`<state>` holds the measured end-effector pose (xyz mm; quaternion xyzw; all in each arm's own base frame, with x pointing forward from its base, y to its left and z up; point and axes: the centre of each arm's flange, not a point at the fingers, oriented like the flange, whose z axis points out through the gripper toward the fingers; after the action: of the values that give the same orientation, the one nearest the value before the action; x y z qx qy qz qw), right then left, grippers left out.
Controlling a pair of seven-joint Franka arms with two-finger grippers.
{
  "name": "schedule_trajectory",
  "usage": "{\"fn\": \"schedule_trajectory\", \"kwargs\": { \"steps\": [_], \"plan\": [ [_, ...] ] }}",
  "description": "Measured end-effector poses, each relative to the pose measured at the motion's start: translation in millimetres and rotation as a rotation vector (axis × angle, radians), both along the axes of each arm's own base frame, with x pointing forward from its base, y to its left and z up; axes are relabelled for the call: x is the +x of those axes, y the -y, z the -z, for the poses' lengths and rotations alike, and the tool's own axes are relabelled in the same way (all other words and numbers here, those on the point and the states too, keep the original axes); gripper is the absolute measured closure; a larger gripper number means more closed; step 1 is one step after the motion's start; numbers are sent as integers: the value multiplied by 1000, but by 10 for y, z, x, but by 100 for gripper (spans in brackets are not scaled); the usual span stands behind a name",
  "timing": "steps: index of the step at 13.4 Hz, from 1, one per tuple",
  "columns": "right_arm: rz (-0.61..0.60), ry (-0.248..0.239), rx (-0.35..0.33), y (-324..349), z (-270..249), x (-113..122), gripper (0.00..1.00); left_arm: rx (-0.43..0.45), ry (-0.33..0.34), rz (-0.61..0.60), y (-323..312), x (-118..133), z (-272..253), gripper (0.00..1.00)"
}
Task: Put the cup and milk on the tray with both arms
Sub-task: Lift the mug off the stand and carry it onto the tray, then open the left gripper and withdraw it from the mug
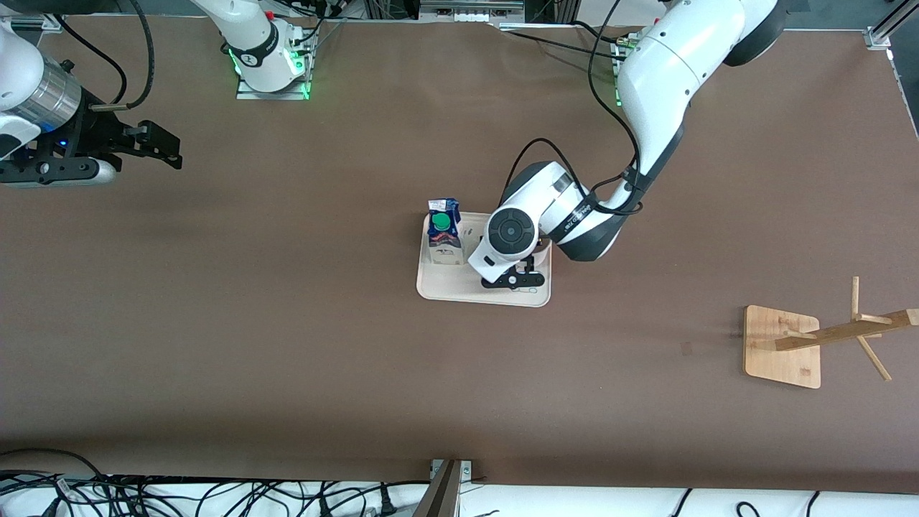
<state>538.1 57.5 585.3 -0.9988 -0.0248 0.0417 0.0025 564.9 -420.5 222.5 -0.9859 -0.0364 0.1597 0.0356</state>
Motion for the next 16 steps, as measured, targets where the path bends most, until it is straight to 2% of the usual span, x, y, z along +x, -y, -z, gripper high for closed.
{"fn": "schedule_trajectory", "kwargs": {
  "steps": [1, 6, 9, 13, 16],
  "plan": [
    [0, 0, 0, 0, 0, 0, 0, -3, 2, -3, -2, 9, -3, 85],
    [1, -10, -1, 5, 8, -11, 0, -12, 20, -24, -68, 124, -91, 33],
    [1, -11, -1, 8, 10, -11, 0, 1, 31, -37, -394, 363, -568, 1],
    [2, -13, -1, 12, 14, -10, 0, -13, 43, 152, -1457, 611, -1911, 0],
    [2, -14, -1, 13, 16, -8, 0, -24, 120, 213, -2334, 617, -2908, 0]
  ]
}}
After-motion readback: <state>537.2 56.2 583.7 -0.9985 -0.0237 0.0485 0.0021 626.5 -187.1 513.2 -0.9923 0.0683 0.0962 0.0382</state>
